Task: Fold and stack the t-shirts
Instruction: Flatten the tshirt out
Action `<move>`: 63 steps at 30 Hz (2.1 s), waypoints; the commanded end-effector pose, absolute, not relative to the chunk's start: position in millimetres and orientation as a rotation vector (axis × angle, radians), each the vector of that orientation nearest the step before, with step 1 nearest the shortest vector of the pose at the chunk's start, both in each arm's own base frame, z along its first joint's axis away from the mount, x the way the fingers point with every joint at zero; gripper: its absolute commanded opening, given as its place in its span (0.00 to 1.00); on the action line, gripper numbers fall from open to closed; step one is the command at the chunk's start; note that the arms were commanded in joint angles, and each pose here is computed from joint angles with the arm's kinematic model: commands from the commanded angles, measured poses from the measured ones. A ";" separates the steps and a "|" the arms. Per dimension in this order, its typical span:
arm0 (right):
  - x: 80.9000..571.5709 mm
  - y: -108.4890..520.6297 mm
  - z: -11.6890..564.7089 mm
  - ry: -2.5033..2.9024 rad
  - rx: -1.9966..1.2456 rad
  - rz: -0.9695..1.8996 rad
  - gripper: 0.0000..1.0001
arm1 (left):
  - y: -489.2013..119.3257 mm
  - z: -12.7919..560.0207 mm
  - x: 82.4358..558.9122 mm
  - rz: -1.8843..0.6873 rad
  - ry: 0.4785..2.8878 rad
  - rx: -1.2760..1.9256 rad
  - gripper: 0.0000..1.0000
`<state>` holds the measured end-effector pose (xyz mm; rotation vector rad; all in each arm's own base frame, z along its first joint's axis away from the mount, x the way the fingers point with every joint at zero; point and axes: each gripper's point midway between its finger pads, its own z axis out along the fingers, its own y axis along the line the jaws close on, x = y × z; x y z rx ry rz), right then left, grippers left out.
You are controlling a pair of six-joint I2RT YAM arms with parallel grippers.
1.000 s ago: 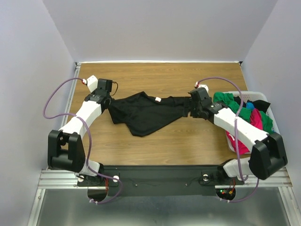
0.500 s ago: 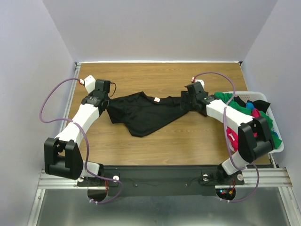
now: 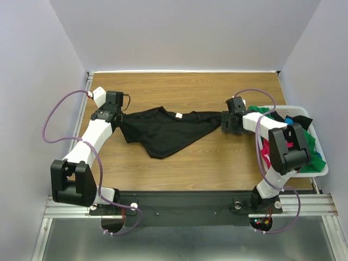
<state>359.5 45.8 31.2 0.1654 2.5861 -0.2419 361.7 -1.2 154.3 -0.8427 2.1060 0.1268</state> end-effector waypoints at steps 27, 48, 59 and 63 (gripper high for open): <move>356.1 33.0 395.1 1.716 0.275 0.052 0.00 | 15.1 489.4 299.2 -0.239 1.408 -0.738 0.00; 250.0 52.7 536.8 1.382 0.126 0.364 0.00 | 31.6 606.4 163.3 -0.367 1.083 -0.648 0.00; 396.9 55.9 394.9 1.746 0.208 0.109 0.01 | 27.9 430.4 355.8 -0.099 1.480 -0.837 0.00; 470.5 81.2 311.8 1.907 0.134 0.092 0.02 | 44.6 342.1 412.7 -0.002 1.644 -0.913 0.00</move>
